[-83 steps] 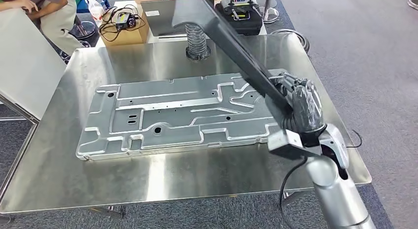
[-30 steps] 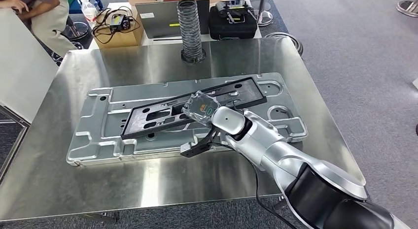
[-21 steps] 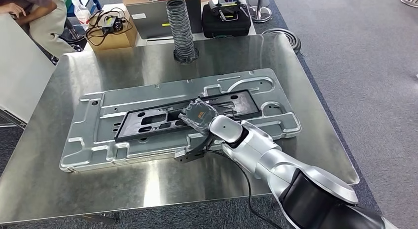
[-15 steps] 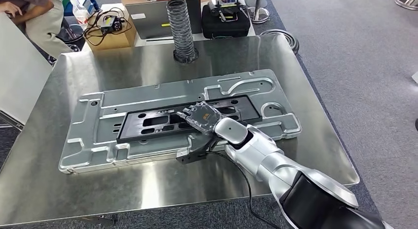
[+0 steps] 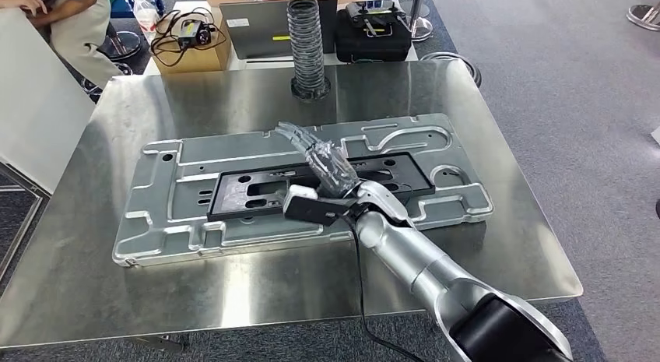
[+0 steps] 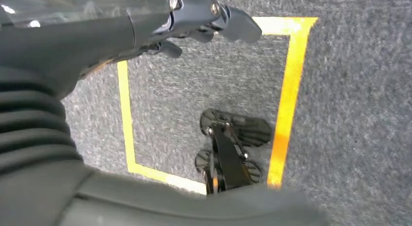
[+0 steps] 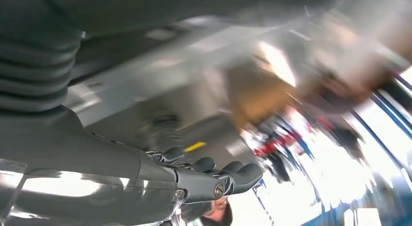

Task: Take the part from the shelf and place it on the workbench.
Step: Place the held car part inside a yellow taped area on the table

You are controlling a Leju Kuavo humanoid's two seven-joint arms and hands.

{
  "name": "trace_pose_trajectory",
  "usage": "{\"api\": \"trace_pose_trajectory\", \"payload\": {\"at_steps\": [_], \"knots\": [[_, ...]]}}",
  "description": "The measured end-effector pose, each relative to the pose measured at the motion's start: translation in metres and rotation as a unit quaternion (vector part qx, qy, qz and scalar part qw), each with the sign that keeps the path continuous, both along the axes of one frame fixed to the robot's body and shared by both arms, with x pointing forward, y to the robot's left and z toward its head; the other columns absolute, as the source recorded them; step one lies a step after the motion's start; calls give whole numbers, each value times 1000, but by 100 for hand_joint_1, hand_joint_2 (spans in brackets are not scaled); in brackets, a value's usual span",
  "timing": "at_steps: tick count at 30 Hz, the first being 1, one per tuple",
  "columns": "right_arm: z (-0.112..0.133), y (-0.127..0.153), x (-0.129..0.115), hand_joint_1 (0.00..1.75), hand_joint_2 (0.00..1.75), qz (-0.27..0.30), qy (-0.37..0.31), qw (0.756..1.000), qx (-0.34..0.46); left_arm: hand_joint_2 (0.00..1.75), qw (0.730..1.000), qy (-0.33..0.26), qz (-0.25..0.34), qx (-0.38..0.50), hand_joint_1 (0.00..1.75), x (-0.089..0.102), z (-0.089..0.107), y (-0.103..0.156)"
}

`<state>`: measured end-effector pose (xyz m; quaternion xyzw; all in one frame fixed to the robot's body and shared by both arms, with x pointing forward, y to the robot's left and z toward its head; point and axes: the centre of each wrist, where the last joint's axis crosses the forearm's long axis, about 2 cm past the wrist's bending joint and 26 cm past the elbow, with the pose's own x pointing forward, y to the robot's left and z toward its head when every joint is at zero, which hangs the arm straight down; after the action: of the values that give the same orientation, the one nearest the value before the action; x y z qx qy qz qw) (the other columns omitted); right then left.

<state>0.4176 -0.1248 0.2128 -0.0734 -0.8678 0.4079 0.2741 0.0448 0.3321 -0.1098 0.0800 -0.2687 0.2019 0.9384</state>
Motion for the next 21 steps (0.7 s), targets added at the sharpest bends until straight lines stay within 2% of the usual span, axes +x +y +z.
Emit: {"api": "trace_pose_trajectory", "payload": {"at_steps": [2,4,7,10,14,17,21], "knots": [[19,-6,-6,0,0,30,35,987,155,0,1000,-3,6,-1,0,0,0,0],[44,-20,-15,0,0,65,40,949,306,0,1000,-7,16,0,0,-2,0,0],[84,-56,-36,0,0,66,-47,901,425,0,999,-15,32,-1,0,-7,-1,-2],[102,-95,-66,0,0,13,-155,880,450,0,999,-19,43,0,0,-11,-1,-2],[102,-132,-104,0,0,-72,-249,865,430,0,999,-21,50,-1,0,-12,-2,-3],[98,-147,-125,0,0,-104,-283,860,411,0,998,-25,55,-2,0,-10,-1,-4],[96,-156,-140,0,0,-110,-299,860,400,0,998,-28,59,-3,0,-8,-1,-5]]}}
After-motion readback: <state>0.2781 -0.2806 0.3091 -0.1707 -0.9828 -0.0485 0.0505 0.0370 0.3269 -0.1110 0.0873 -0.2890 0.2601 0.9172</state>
